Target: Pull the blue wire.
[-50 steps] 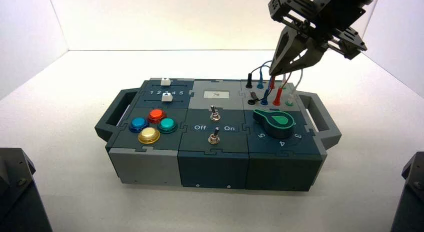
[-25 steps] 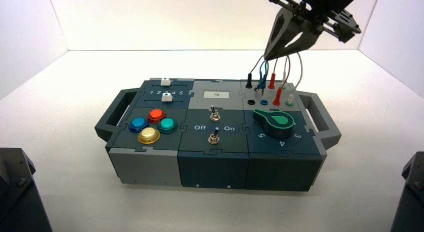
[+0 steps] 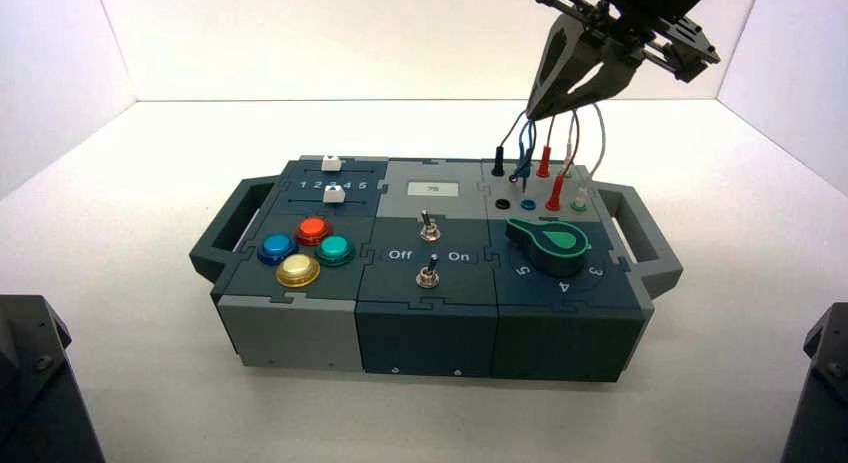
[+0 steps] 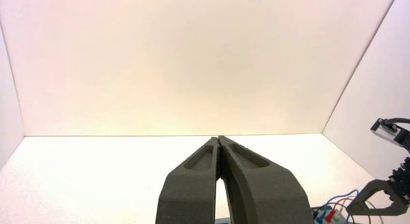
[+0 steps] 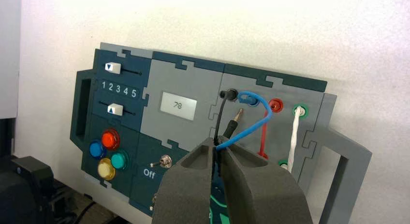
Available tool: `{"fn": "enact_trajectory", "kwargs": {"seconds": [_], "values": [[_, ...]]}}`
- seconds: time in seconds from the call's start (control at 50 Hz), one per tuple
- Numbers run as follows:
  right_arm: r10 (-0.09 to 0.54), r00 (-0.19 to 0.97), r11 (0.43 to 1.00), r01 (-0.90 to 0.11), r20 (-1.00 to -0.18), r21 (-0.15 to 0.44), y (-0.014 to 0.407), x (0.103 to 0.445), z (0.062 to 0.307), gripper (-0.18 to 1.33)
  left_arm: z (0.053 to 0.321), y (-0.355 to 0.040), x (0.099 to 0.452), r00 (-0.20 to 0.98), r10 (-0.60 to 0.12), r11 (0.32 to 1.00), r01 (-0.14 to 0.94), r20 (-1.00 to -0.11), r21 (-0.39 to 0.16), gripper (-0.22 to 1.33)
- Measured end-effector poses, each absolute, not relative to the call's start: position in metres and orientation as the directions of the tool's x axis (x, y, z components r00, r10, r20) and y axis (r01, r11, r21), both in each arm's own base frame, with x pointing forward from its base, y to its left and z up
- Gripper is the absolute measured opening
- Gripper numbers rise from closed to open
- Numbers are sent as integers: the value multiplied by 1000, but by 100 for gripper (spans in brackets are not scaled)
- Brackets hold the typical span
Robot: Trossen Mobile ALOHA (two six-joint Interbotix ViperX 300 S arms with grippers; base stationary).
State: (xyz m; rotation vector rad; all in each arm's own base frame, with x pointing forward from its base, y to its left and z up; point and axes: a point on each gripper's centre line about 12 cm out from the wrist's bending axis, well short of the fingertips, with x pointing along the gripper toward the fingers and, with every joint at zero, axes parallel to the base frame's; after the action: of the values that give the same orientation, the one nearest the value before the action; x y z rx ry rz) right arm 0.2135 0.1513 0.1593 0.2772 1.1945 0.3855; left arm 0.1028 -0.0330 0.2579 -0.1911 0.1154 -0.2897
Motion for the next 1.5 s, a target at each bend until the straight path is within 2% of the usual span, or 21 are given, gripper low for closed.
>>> {"fn": "enact_trajectory", "kwargs": {"seconds": [0.18,0.28,0.32,0.34,0.36,0.42,0.5,0.56,0.74,0.9,1.16,1.5], "values": [[431,314,902,-146,-846,405,151,213,159,-9,258,-33,103,953,-292,941,271,-84,-205,-16],[431,314,902,-146,-846,405,151,213,159,-1,258,-32,103,954,-289,942,268,-84,-202,-16],[431,315,902,-148,-846,405,151,213,160,17,258,-32,103,954,-289,942,268,-84,-202,-17],[432,315,902,-147,-845,406,151,214,160,18,258,-32,103,954,-289,942,268,-84,-202,-17],[431,315,902,-146,-846,405,151,213,160,32,258,-32,103,954,-289,942,268,-84,-202,-16],[430,314,903,-147,-846,404,151,213,159,56,258,-32,103,954,-287,942,266,-83,-203,-16],[430,317,903,-156,-845,401,151,214,160,72,258,-32,103,954,-287,943,266,-84,-202,-16],[430,315,902,-169,-846,396,151,213,160,77,258,-32,103,954,-288,942,267,-83,-202,-16],[439,331,898,-195,-835,395,151,213,165,77,258,-32,103,954,-289,942,268,-84,-202,-16],[464,369,885,-222,-805,408,149,210,181,77,258,-32,103,954,-288,943,266,-86,-202,-16],[525,440,851,-294,-728,436,144,195,218,76,256,-33,103,951,-293,942,268,-101,-204,-16],[534,457,845,-317,-712,431,136,180,217,72,256,-33,103,950,-294,941,269,-104,-204,-16]]}}
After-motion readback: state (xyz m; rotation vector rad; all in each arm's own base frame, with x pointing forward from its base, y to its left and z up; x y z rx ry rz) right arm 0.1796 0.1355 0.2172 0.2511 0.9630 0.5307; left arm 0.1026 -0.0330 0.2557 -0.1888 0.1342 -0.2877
